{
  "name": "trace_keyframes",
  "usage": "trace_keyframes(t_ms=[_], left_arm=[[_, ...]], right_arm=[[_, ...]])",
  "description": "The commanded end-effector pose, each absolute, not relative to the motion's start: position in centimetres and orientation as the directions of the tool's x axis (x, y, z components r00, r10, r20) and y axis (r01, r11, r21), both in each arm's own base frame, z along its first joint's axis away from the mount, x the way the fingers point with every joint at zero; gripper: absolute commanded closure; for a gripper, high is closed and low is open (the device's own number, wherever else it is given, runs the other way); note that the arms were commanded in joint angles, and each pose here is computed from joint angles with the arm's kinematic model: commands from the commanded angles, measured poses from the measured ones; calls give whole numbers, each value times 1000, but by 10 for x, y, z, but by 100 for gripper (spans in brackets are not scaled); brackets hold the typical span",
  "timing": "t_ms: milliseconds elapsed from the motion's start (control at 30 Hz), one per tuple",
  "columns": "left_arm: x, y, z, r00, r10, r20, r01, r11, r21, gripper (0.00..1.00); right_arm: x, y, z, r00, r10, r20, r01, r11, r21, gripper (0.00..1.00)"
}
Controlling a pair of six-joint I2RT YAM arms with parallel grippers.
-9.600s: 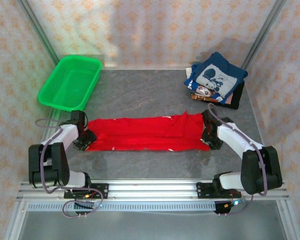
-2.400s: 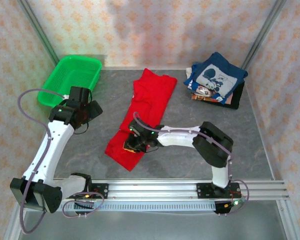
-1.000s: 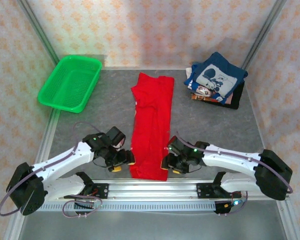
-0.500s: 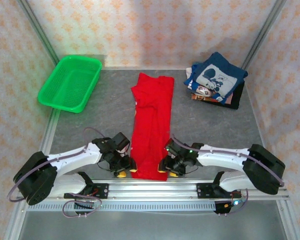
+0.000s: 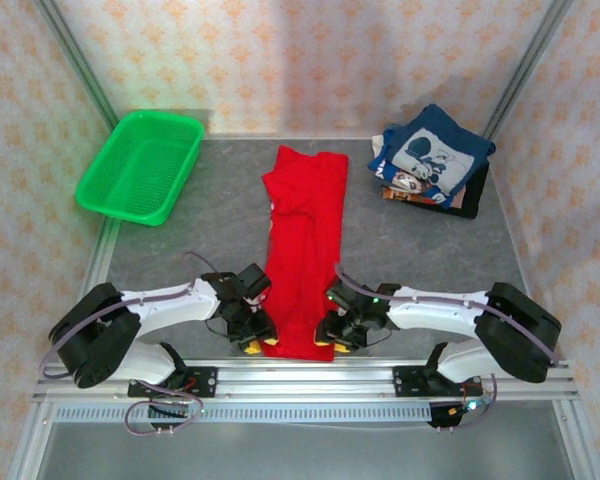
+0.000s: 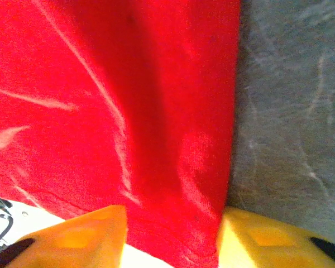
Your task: Fold and stack the t-shirts
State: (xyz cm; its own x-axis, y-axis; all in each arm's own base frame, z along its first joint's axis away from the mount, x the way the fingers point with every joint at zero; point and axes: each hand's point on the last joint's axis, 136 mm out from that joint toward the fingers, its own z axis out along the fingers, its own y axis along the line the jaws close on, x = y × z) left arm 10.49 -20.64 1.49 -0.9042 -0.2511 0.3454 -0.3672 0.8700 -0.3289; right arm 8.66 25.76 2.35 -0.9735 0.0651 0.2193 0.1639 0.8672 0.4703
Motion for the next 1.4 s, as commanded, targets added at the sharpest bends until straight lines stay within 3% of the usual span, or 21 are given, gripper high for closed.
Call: trace_keyframes(t_ms=[0, 133, 267, 867, 1367], left_arm=[[131, -231, 17, -947, -201, 249, -292, 860, -419, 67], [131, -228, 15, -951, -193, 240, -278, 875, -397, 83], [129, -215, 22, -958, -204, 202, -268, 888, -373, 100], [98, -181, 83, -944, -292, 154, -330, 817, -473, 100], [90, -180, 170, -942, -322, 96, -308, 713, -629, 100]], right_arm=[[95, 274, 26, -982, 44, 186, 134, 850, 510, 70], [96, 274, 28, -982, 34, 187, 124, 862, 492, 94], [94, 271, 37, -982, 42, 186, 131, 857, 498, 100], [66, 268, 93, -968, 37, 248, 174, 811, 558, 100], [54, 276, 167, -965, 32, 259, 199, 732, 652, 100]])
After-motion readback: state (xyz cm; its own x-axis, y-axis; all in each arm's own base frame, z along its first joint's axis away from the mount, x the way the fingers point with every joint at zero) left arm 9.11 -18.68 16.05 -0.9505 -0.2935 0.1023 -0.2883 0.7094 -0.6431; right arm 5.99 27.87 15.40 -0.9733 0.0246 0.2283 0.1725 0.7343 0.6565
